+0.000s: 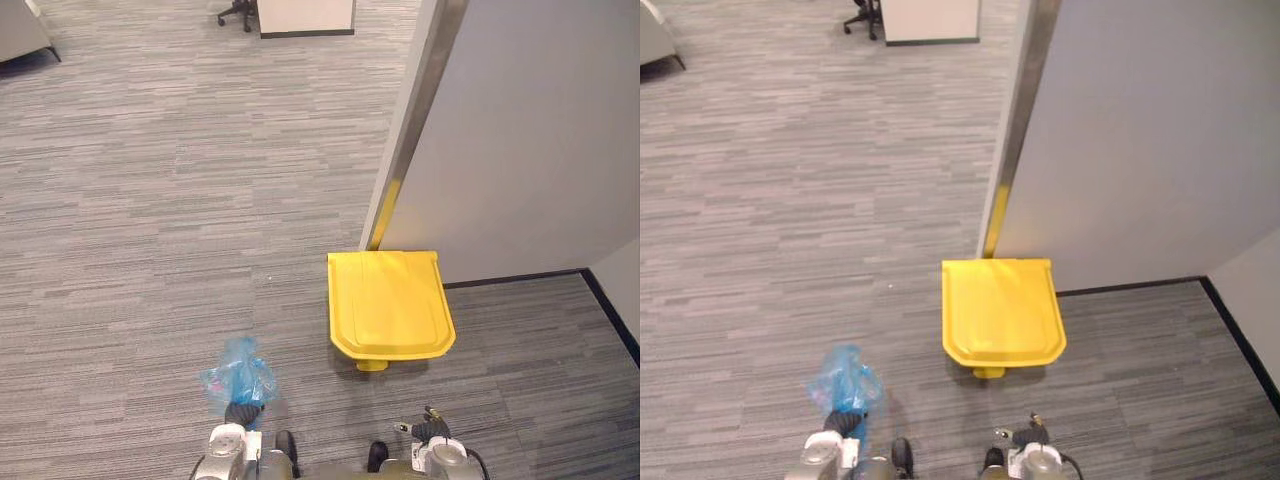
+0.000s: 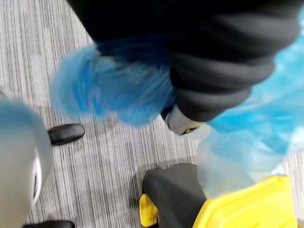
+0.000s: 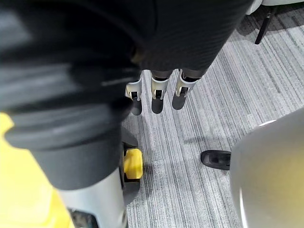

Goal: Gather rubbish on tea table into small bin, then transfer packed bag to large trash can.

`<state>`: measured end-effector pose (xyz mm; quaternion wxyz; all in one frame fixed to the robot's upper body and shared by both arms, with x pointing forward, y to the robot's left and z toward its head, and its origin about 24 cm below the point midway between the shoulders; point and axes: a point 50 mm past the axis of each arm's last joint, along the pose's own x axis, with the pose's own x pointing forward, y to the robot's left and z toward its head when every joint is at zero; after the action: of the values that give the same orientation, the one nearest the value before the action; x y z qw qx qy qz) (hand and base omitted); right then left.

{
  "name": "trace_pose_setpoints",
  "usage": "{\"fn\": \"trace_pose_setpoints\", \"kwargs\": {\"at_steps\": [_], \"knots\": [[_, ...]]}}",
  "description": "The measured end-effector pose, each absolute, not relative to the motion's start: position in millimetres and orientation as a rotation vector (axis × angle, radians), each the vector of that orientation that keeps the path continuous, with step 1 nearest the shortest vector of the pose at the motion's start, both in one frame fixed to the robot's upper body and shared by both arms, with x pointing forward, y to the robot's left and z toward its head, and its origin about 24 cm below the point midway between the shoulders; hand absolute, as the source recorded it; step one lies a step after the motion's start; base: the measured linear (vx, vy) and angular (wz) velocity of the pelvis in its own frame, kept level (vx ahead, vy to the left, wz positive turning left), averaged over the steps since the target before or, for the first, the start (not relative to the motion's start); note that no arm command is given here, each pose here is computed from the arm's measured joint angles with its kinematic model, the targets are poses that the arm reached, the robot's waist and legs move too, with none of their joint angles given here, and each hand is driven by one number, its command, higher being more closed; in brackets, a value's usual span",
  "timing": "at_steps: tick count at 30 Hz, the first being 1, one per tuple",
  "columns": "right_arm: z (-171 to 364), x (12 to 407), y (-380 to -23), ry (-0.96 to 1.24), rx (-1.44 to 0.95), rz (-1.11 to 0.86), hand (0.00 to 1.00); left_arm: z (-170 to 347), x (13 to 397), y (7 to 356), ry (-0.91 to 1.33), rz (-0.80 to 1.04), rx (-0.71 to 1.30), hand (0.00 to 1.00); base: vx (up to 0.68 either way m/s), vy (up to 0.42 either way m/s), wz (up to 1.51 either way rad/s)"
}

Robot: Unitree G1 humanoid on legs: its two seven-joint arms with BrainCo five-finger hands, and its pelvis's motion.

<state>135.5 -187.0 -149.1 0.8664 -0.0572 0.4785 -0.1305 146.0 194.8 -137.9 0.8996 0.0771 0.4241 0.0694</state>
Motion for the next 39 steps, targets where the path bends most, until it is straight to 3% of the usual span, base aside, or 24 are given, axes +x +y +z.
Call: {"fn": "trace_pose_setpoints", "kwargs": {"at_steps": [10,16,21,31,35,39], "knots": [[-148,141,-193,0.998,-0.130,-0.274,0.00,-145,131,196,0.936,0.151,0.157,1.00,0.01,0.040,-0.07],[-143,152,-184,0.950,-0.113,-0.267,0.00,-141,145,196,0.908,0.147,0.159,1.00,0.23,-0.064,0.13],[-134,163,-196,0.891,-0.119,-0.301,0.00,-137,160,173,0.868,0.108,0.113,1.00,0.33,-0.138,0.01],[-133,172,-187,0.893,-0.185,-0.218,0.00,-126,179,179,0.791,0.126,0.117,1.00,0.14,-0.072,0.07],[-124,196,-170,0.827,-0.297,-0.078,0.00,-121,186,181,0.756,0.125,0.123,1.00,-0.14,-0.081,0.42],[-94,245,-153,0.664,-0.372,0.010,0.00,-111,200,186,0.701,0.124,0.150,1.00,-0.18,-0.112,0.53]]}}
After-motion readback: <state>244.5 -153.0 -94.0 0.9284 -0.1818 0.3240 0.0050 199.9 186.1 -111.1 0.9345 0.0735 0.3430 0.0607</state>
